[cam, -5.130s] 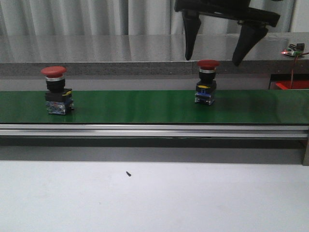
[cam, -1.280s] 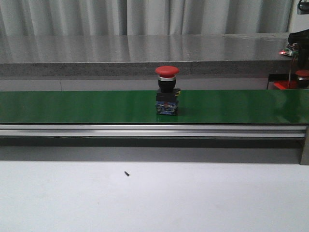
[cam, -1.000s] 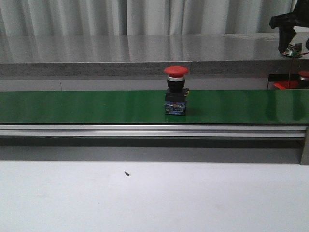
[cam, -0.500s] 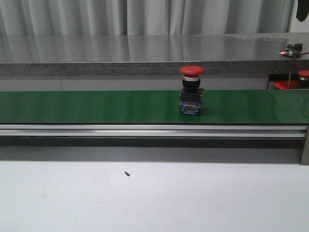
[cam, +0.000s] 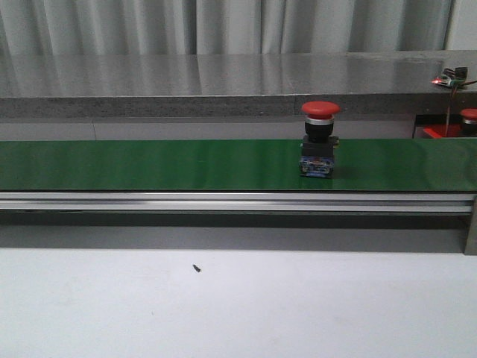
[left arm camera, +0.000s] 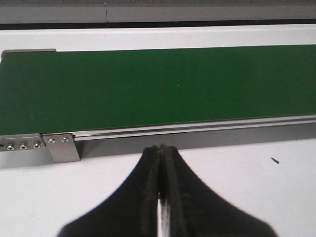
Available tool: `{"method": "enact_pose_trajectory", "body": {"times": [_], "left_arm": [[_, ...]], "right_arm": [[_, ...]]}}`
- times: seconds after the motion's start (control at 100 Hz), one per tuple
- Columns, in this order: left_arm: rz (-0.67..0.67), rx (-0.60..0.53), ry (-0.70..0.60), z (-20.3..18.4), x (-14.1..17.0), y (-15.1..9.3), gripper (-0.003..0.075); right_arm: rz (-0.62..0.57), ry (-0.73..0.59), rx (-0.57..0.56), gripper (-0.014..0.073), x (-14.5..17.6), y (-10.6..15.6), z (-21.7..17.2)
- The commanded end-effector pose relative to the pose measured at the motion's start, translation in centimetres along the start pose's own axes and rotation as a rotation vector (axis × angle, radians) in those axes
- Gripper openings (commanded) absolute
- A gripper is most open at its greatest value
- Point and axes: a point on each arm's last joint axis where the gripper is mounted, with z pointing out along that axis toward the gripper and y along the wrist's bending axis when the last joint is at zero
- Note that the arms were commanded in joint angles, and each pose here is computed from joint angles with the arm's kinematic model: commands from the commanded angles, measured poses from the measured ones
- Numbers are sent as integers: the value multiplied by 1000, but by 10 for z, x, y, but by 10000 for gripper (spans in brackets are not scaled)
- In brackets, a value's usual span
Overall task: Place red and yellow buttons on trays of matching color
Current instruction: 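Move the right gripper back over the second red button on the belt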
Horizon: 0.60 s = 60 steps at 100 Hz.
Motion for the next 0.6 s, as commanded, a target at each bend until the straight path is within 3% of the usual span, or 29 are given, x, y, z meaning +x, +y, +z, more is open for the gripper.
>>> {"method": "enact_pose_trajectory", "body": {"times": [0.0,0.36,0.59], "left_arm": [[-13,4,-95,-5,-14,-2,-20],[-13,4,-95,-5,-14,-2,-20],[-13,4,-95,-5,-14,-2,-20]], "right_arm": [[27,20,-6,519,18,8,-30],[10,91,-84,519,51,62,-30],[-9,159,-67,519,60,70,-11]]}}
